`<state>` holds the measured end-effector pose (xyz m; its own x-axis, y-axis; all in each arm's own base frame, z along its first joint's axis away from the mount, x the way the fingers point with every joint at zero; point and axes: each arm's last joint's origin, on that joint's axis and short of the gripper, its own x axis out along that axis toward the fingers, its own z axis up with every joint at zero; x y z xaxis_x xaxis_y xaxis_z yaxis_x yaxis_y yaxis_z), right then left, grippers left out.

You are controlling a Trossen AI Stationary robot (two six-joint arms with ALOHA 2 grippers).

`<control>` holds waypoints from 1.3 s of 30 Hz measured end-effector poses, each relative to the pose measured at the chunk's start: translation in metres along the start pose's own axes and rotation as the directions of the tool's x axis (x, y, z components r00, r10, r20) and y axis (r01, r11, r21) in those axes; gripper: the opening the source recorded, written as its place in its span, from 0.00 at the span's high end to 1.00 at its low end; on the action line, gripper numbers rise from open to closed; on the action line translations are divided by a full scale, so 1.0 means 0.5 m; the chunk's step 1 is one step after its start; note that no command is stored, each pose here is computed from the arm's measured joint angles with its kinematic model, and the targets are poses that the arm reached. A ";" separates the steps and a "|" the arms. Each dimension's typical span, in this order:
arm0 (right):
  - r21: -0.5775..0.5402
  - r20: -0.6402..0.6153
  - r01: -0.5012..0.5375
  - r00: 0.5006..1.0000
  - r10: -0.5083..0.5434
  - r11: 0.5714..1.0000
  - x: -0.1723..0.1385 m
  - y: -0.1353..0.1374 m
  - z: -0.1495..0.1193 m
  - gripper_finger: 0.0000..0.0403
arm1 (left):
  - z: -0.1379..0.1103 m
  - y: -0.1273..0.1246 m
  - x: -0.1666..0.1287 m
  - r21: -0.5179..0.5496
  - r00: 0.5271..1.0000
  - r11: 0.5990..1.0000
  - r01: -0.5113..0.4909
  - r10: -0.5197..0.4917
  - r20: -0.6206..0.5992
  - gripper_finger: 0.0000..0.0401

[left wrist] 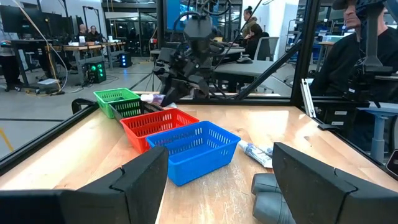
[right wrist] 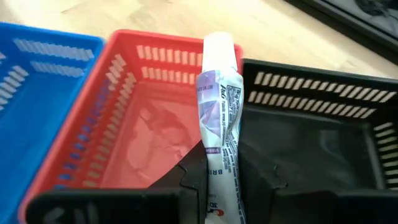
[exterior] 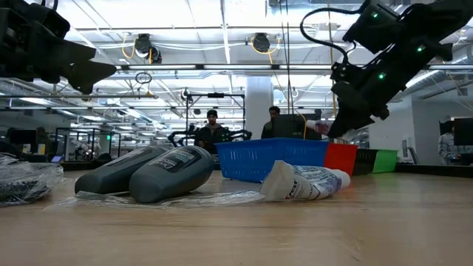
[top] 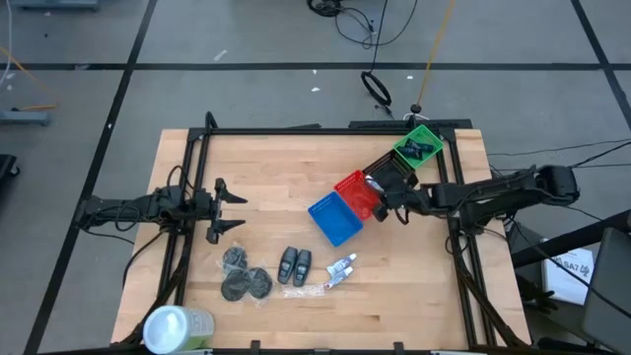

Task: Pick & Place Travel size toiletries
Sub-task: Put the bottom toothpaste into the black bin

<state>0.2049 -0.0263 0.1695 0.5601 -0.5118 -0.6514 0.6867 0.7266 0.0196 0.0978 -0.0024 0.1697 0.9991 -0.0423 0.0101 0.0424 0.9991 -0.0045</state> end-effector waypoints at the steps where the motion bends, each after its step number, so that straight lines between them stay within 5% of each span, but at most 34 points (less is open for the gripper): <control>1: 0.006 -0.001 0.010 1.000 -0.010 1.000 0.002 -0.005 0.002 0.86 | 0.000 0.000 0.000 0.000 1.000 1.000 0.000 0.000 0.000 0.30; 15: 0.025 -0.018 0.150 0.989 -0.149 0.988 0.030 -0.071 0.025 0.86 | 0.000 0.000 0.000 0.000 1.000 1.000 0.000 0.000 0.000 0.30; 23: -0.143 -0.086 0.225 0.967 -0.239 0.964 0.039 -0.111 0.023 0.86 | 0.000 0.000 0.000 0.000 1.000 1.000 0.000 0.000 0.000 0.30; 39: -0.192 -0.078 0.234 0.964 -0.253 0.953 0.042 -0.120 0.028 0.83 | 0.000 0.000 0.000 0.000 1.000 1.000 0.000 0.000 0.000 0.30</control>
<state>0.1819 -0.0873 0.1654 0.3304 -0.6413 -0.6925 0.6968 0.6606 -0.2793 0.0978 -0.0024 0.1696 0.9991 -0.0419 0.0097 0.0420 0.9991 -0.0049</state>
